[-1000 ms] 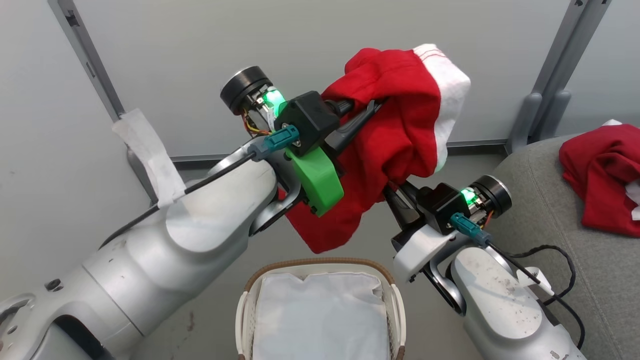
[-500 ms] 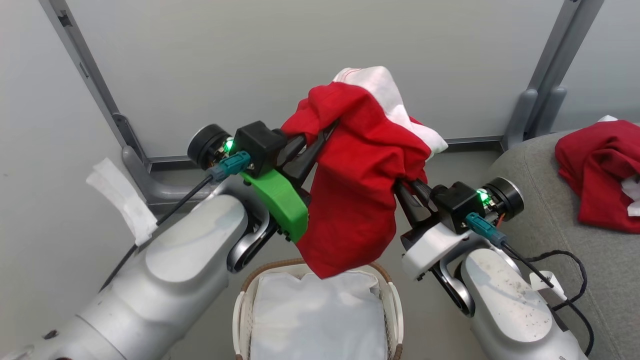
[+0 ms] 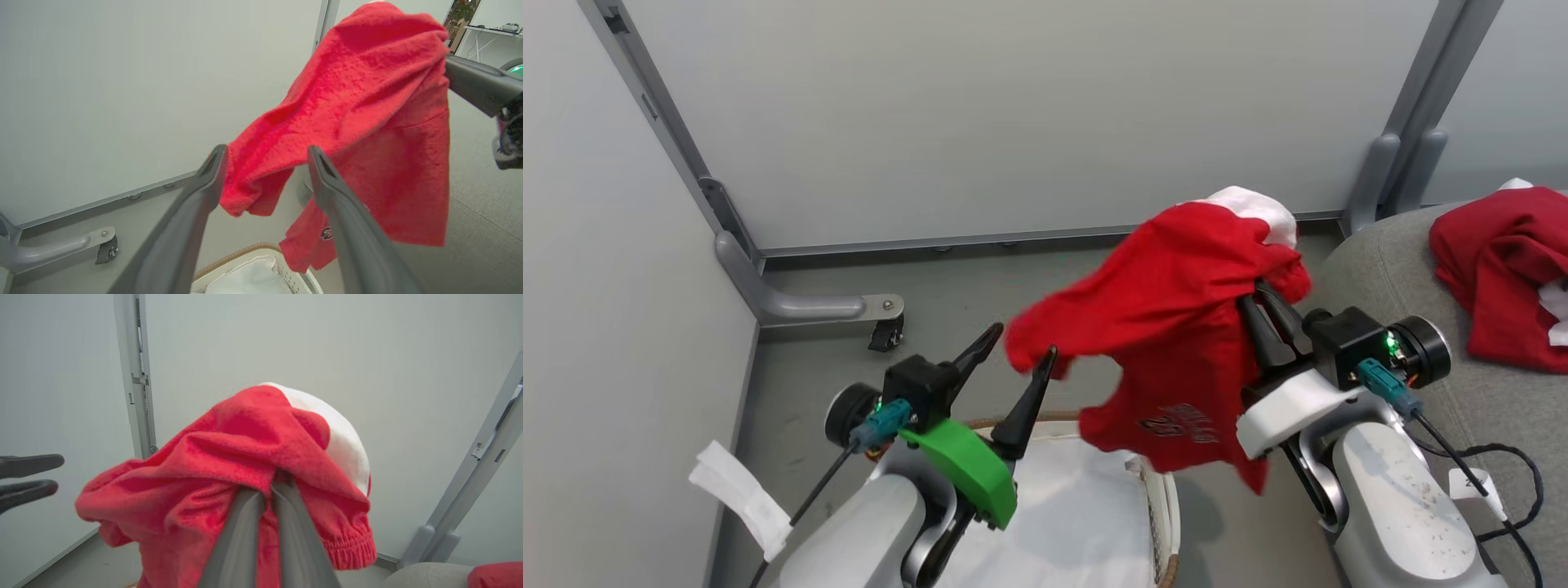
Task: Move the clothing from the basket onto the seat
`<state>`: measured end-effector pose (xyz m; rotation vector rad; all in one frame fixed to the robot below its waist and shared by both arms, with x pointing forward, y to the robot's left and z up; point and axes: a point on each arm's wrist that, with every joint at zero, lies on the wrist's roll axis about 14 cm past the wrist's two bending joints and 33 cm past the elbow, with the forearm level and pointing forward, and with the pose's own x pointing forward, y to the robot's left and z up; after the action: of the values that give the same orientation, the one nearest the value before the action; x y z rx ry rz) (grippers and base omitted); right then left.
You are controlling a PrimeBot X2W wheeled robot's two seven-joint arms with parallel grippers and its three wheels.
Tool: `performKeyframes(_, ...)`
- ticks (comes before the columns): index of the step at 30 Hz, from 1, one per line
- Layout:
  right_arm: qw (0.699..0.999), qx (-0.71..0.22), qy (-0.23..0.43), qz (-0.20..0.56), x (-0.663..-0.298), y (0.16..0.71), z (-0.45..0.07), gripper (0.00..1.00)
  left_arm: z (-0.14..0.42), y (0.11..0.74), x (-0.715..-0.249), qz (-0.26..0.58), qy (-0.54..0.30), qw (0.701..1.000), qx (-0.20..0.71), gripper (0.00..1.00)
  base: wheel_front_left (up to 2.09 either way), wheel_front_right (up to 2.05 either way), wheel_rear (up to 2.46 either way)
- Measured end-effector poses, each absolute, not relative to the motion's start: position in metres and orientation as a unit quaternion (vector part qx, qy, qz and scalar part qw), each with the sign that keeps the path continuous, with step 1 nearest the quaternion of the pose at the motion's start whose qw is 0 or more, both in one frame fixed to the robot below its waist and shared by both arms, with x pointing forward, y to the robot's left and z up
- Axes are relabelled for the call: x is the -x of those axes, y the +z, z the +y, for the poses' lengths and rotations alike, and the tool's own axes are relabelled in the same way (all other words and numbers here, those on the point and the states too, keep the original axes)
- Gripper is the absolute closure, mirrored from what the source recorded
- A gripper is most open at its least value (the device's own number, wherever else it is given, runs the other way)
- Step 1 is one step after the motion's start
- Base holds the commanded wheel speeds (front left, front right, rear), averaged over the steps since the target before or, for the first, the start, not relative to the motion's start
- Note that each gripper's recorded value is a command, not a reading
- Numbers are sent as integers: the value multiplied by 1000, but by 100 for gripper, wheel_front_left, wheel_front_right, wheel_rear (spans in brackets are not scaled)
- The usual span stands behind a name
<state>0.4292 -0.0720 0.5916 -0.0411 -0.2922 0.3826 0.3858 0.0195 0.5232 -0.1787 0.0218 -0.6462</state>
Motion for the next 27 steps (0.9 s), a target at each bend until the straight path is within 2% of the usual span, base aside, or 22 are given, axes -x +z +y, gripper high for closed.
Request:
performKeyframes(17, 985, 14, 135, -107, -423, 561, -111, 100, 19, 489, -363, 31, -285, 952, 106, 0, 0, 0, 0)
performKeyframes(27, 989, 24, 93, -110, -421, 564, -143, 100, -11, 487, -363, 37, -322, 939, 112, 0, 0, 0, 0)
